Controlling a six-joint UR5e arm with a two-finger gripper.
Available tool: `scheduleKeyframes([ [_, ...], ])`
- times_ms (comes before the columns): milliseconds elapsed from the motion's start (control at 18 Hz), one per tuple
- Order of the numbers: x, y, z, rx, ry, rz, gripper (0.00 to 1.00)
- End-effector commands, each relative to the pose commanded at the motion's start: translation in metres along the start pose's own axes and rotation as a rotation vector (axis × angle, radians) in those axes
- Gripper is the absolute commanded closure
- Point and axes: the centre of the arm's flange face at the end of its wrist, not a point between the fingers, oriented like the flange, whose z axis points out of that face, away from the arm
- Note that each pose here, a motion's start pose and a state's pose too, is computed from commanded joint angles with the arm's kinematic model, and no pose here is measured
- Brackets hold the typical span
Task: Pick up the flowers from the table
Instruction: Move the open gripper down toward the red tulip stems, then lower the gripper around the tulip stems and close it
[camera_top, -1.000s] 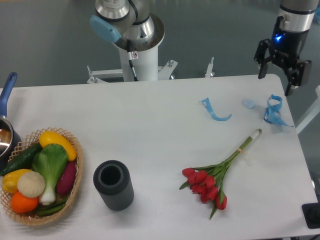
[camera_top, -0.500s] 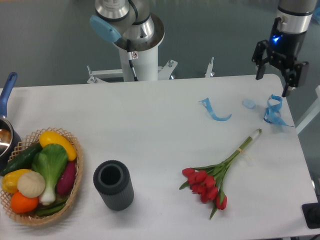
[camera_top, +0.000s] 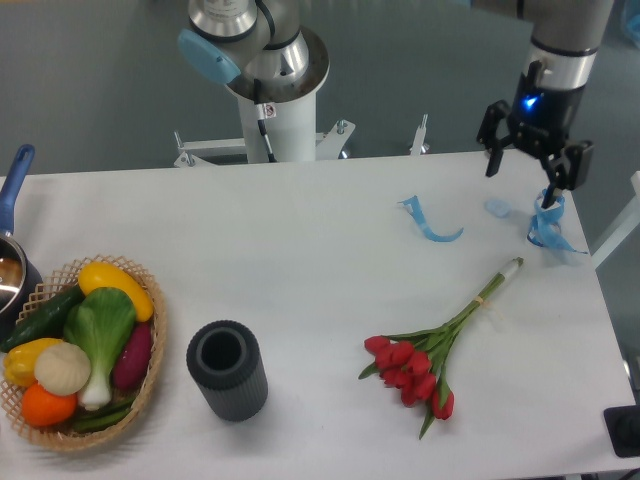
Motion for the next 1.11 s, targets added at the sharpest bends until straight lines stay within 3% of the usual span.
scheduleKeyframes([
  [222, 0.002, -0.018, 0.047, 0.007, 0.071, -0.07, 0.0],
  [389, -0.007, -0.032, 0.083, 0.0, 0.045, -0.047, 0.0],
  [611, -0.015, -0.031, 0.114, -0.001, 0.062, -0.1, 0.0],
  [1111, -0.031, -0.019, 0.166, -0.02, 0.126, -0.122, 0.0],
])
